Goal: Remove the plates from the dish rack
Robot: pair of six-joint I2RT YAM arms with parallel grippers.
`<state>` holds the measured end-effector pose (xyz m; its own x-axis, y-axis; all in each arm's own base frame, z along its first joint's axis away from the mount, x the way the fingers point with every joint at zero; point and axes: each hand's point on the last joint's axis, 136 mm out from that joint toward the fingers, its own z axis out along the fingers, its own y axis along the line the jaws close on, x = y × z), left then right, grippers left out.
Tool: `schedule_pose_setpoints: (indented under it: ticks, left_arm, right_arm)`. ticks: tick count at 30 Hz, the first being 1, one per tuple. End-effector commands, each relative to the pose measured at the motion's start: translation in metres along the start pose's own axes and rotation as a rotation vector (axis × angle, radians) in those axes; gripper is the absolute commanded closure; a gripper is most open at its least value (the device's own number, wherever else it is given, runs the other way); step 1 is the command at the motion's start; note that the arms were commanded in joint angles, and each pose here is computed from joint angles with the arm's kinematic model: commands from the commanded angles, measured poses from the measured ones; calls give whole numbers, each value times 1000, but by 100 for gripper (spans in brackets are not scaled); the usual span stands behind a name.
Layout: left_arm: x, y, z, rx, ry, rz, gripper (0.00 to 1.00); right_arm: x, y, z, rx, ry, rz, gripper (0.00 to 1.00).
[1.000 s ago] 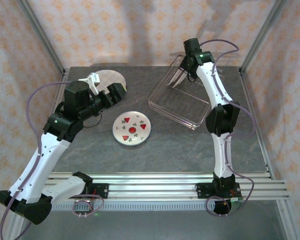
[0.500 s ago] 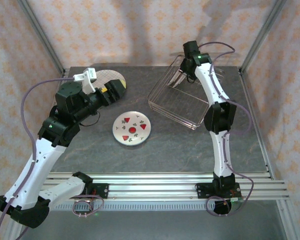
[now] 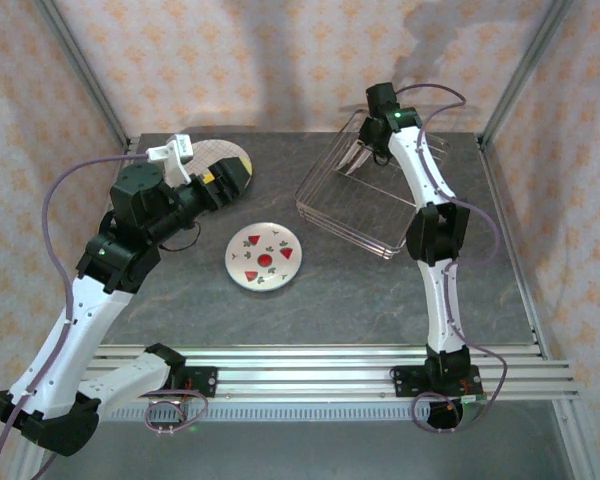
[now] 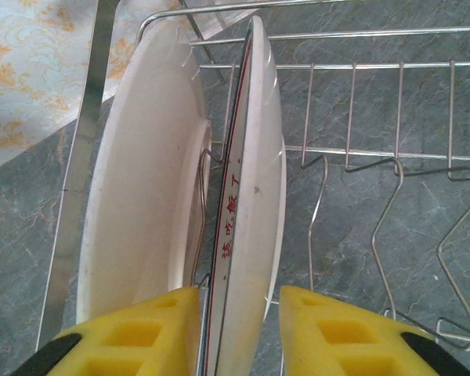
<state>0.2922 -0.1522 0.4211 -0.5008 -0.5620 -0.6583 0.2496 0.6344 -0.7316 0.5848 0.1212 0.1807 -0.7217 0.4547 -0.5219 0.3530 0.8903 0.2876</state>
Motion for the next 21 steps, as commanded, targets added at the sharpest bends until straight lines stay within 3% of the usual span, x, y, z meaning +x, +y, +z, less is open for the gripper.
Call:
schedule_pose_setpoints:
  ticks: [1,21]
  left_arm:
    - [-5,-8,-3,25,-30,1,12]
    - [-2,-9,-7,32,-22,-5,13]
  right_arm:
    - [-14,1,-4,-6,-43,-2,70]
    - [-30,12,-41,-20,-117,10,87]
